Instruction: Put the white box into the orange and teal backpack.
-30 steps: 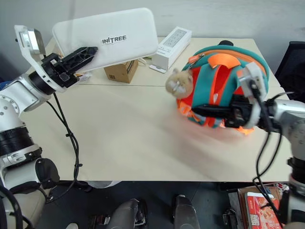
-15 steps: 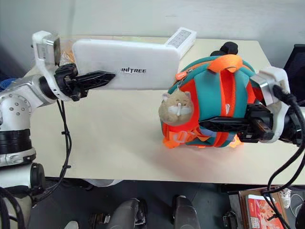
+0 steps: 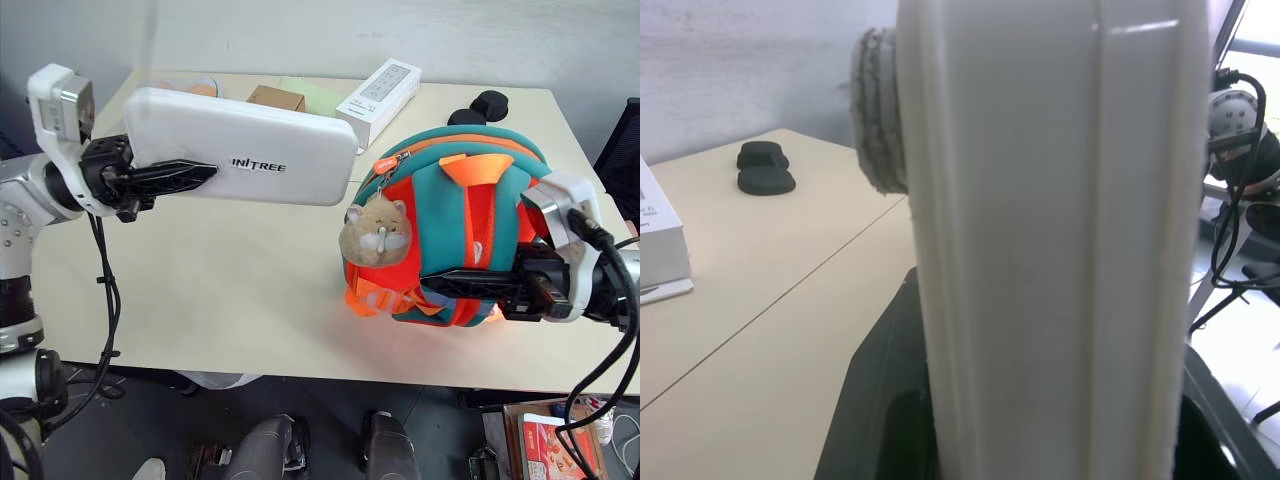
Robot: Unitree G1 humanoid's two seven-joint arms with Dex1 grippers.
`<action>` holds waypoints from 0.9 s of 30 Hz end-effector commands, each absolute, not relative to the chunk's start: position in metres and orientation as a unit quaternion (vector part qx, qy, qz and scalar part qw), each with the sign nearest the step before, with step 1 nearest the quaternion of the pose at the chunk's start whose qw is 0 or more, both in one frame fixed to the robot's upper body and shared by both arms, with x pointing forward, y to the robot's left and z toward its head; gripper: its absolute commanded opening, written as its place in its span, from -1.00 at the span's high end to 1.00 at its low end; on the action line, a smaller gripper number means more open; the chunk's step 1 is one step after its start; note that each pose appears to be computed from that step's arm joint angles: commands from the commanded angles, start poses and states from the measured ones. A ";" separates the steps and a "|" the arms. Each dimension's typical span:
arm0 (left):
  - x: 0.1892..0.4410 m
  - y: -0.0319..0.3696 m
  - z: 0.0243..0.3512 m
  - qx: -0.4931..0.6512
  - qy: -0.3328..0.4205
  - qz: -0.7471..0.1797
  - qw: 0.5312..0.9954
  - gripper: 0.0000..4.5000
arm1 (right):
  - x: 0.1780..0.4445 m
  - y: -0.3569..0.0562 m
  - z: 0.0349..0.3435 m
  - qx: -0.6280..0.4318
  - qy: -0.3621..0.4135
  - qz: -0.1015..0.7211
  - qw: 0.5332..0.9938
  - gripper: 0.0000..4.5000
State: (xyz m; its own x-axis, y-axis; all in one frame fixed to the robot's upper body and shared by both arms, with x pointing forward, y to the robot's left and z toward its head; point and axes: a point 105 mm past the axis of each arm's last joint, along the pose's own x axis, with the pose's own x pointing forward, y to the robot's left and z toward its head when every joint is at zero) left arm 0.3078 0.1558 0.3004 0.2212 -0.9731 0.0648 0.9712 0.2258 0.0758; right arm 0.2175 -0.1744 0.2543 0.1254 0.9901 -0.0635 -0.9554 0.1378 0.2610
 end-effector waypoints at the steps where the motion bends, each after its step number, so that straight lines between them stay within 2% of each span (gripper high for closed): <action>1: 0.307 0.143 0.302 0.038 -0.060 -0.639 0.766 0.40 | 0.212 -0.173 0.268 0.056 0.085 0.664 0.741 0.98; 11: 0.322 0.110 0.266 0.151 -0.050 -0.651 0.742 0.40 | 0.209 -0.169 0.259 0.061 0.092 0.672 0.732 0.98; 17: 0.318 0.089 0.266 0.174 -0.045 -0.698 0.693 0.40 | 0.212 -0.166 0.255 0.056 0.093 0.674 0.730 0.98; 22: 0.325 0.052 0.268 0.177 -0.051 -0.725 0.664 0.40 | 0.215 -0.158 0.250 0.050 0.087 0.685 0.722 0.98; 27: 0.336 0.016 0.267 0.195 -0.072 -0.721 0.661 0.40 | 0.221 -0.151 0.249 0.046 0.079 0.685 0.722 0.98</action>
